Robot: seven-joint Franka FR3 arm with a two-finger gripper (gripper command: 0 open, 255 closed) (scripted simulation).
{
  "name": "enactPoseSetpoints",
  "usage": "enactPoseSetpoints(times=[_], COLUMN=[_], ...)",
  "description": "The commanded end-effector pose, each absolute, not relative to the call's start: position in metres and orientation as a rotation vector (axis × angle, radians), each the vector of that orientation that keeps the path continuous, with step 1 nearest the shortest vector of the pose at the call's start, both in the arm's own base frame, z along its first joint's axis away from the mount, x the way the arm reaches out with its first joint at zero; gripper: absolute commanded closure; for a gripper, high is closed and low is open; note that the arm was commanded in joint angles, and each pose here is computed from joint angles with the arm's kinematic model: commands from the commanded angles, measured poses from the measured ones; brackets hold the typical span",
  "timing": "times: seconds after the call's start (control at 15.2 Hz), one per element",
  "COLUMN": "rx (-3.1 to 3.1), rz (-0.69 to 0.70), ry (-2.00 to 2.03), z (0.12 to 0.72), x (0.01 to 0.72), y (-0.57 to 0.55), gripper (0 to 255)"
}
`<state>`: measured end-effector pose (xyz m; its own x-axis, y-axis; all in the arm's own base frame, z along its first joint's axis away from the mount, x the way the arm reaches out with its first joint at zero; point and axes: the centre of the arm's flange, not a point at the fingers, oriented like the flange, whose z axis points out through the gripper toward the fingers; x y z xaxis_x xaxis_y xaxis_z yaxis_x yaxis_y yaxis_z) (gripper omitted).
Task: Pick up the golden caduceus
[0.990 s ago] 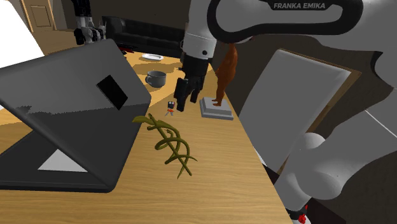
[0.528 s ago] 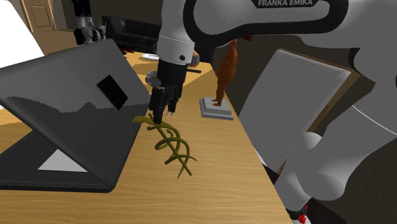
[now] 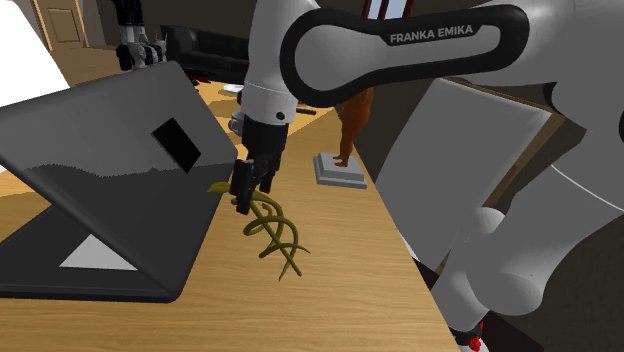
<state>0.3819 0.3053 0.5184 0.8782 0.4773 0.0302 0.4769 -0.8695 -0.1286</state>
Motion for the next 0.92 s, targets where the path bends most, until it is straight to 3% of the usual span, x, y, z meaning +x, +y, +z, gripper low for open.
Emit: enactPoseSetpoints(times=[0.0, 0.07, 0.86], rx=[-2.916, -2.916, -2.915], rz=[0.003, 0.003, 0.003], ry=[-0.744, -0.744, -0.744], z=[0.514, 0.514, 0.53], x=[0.381, 0.381, 0.381], y=[0.305, 0.305, 0.305], gripper=[0, 255, 255])
